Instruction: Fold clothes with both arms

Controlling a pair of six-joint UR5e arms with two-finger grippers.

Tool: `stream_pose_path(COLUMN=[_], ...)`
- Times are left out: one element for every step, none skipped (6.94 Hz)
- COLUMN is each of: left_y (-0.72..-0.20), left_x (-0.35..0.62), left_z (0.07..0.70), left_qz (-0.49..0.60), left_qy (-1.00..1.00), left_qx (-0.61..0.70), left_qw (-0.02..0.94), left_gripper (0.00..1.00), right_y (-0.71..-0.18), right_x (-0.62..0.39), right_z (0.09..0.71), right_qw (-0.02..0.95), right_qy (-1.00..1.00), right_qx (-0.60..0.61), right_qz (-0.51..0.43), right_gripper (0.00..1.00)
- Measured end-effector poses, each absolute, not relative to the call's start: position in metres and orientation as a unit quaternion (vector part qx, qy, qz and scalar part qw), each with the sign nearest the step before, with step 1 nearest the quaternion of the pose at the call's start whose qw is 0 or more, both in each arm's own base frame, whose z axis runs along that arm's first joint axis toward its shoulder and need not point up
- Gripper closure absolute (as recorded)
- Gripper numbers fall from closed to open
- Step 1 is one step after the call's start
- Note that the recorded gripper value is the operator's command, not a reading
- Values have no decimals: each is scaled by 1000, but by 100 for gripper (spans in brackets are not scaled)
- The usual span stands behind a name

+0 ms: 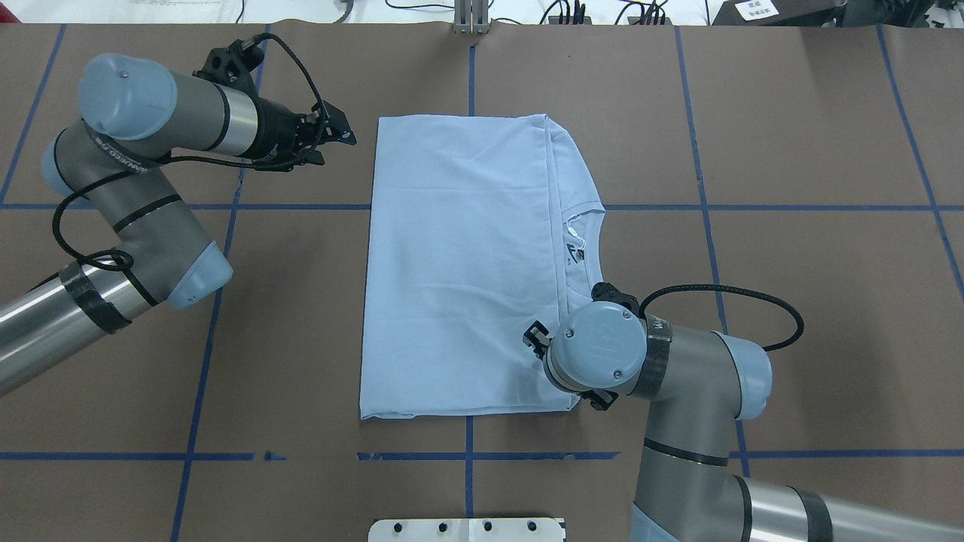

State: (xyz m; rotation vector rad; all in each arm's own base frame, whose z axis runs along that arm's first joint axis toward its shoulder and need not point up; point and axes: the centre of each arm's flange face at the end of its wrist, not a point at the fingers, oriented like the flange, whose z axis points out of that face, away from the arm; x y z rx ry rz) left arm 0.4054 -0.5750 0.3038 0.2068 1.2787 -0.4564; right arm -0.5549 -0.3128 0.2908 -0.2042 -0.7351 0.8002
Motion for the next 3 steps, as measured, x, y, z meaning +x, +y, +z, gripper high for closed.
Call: stream_pose_path(left_y=[-575,-574,-574], left_x=[405,404,402], left_z=[301,298,296], left_qz=[-212,-212,-212], left_qy=[591,593,594], left_qx=[99,101,102], left_qw=[772,770,769], left_gripper=[31,31,31], right_y=[-312,-309,-305], right_x=[-550,-544,-540], right_z=[292,293,295], right_qw=[842,831,826], right_qy=[-349,-354,-357], right_qx=[-105,-113,-118], right_qz=[399,415,421], right_gripper=[19,19,19])
